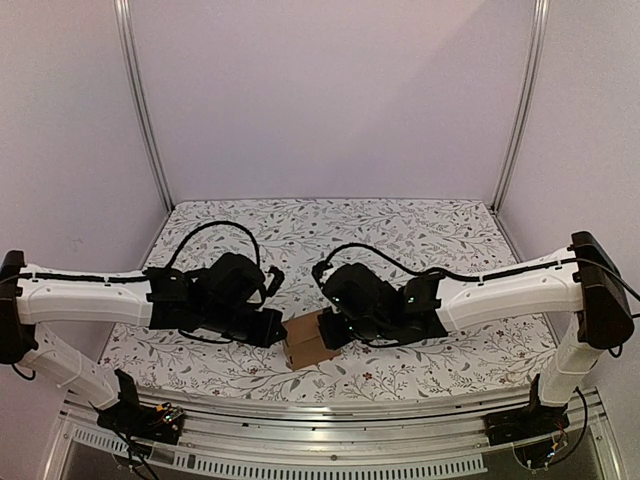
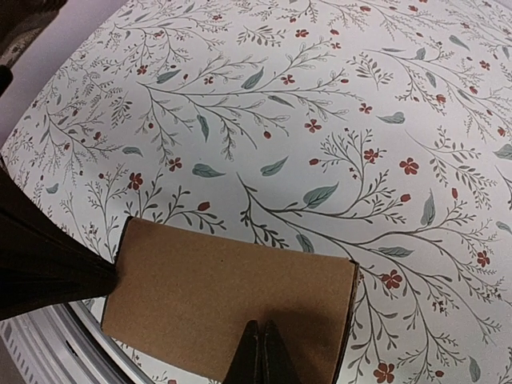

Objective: Fold the paper box

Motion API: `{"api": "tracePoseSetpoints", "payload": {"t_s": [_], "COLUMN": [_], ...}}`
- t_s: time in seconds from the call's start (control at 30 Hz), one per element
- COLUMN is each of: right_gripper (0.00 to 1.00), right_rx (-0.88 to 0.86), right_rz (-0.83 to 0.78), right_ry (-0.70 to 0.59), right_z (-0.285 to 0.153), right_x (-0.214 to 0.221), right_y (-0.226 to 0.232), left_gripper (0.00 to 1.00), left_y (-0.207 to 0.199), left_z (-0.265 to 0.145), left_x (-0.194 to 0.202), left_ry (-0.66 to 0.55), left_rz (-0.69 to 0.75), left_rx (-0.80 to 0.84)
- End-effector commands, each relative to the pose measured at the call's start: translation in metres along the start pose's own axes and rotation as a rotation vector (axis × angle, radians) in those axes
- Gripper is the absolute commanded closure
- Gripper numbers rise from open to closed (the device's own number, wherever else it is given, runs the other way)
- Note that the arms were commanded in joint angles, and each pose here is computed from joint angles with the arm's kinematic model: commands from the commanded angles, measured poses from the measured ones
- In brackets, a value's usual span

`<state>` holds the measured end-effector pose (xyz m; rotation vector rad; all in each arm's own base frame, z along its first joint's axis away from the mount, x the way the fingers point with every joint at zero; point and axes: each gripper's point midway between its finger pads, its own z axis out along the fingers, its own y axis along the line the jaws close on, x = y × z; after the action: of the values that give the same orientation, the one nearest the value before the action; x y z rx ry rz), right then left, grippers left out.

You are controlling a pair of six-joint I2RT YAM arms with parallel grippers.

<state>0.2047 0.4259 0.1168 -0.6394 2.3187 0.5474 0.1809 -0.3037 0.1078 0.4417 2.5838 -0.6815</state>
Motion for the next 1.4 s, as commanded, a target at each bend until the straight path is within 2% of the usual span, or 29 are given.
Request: {"api": "tracePoseSetpoints", "payload": {"t_s": [0.0,0.13,0.4,0.6,0.77,1.0,1.23,1.37], "right_gripper": [1.0,1.0,1.0,1.0,1.0,1.0,1.0,1.0], "right_rx": [0.052,0.051,0.045,0.016,0.013,0.015,0.011,-0.016], "right_rz": [-0.029,-0.026,-0.022,-0.018,-0.027,-0.013,0.097,0.16], "right_ry": [0.137,0.129,0.107,0.045,0.001,0.008,0.061,0.075], "right_z": [0.006,0.005,0.002,-0.019,-0.042,-0.056,-0.034,-0.018], "right_x": [0.041,0.038,0.03,0.004,-0.01,0.011,0.058,0.069], "right_y": [-0.017,-0.017,-0.014,-0.007,-0.009,-0.015,-0.018,-0.011], "left_gripper": [1.0,1.0,1.0,1.0,1.0,1.0,1.0,1.0], "left_y": [0.02,0.018,-0.001,-0.009,0.005,0.016,0.018,0.021], "left_z": [0.02,0.01,-0.016,-0.033,-0.042,-0.026,0.001,0.013], "left_x": [0.034,0.03,-0.007,-0.034,-0.052,-0.061,-0.058,-0.055], "left_ry": [0.109,0.099,-0.007,-0.088,-0.164,-0.187,-0.149,-0.128], "left_rz": [-0.013,-0.002,0.043,0.088,0.09,0.086,0.073,0.069], "left_rx": [-0.056,-0.059,-0.039,-0.053,-0.145,-0.168,-0.164,-0.168]}}
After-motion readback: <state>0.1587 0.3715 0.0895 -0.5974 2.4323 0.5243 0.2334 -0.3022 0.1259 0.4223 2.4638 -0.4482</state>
